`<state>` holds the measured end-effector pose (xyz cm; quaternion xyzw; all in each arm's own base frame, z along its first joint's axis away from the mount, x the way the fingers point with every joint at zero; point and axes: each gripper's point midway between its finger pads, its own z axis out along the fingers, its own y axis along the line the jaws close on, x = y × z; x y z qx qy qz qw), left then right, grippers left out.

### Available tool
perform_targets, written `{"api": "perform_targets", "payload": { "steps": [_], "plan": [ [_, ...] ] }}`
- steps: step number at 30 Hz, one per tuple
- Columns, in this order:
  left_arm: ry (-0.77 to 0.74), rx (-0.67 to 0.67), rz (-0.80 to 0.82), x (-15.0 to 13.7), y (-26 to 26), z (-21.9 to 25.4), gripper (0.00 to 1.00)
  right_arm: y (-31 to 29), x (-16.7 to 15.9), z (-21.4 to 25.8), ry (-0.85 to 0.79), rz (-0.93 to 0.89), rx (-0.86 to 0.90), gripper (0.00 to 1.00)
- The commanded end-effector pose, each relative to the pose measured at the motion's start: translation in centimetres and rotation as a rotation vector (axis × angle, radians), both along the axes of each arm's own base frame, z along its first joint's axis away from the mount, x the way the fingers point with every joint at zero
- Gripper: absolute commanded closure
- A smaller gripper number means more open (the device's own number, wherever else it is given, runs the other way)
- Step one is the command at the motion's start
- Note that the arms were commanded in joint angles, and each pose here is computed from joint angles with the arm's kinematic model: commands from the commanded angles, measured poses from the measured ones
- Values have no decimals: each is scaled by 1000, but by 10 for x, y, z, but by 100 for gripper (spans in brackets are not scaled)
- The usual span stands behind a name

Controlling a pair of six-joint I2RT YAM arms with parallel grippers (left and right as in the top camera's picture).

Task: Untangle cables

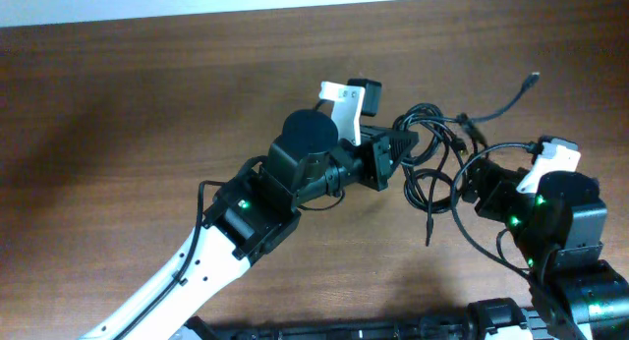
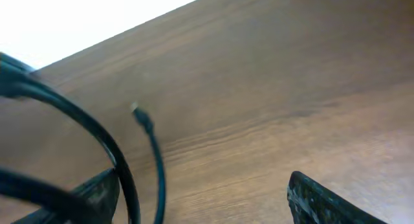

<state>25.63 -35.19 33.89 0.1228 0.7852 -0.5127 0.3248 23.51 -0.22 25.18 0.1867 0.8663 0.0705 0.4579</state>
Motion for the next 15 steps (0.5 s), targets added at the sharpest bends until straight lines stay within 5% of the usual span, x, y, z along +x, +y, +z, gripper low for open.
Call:
{"api": "perform_targets", "payload": {
  "steps": [1, 10, 15],
  "plan": [
    [-24, -8, -16, -4, 2, 10, 100, -14, -2, 3, -7, -93, -1, 19],
    [-58, 14, 73, 10, 10, 10, 100, -2, -2, 0, 8, 8, -24, 10],
    [-87, 25, 102, 16, 12, 11, 100, 76, 2, 34, -174, 554, -43, 6]
  ]
}}
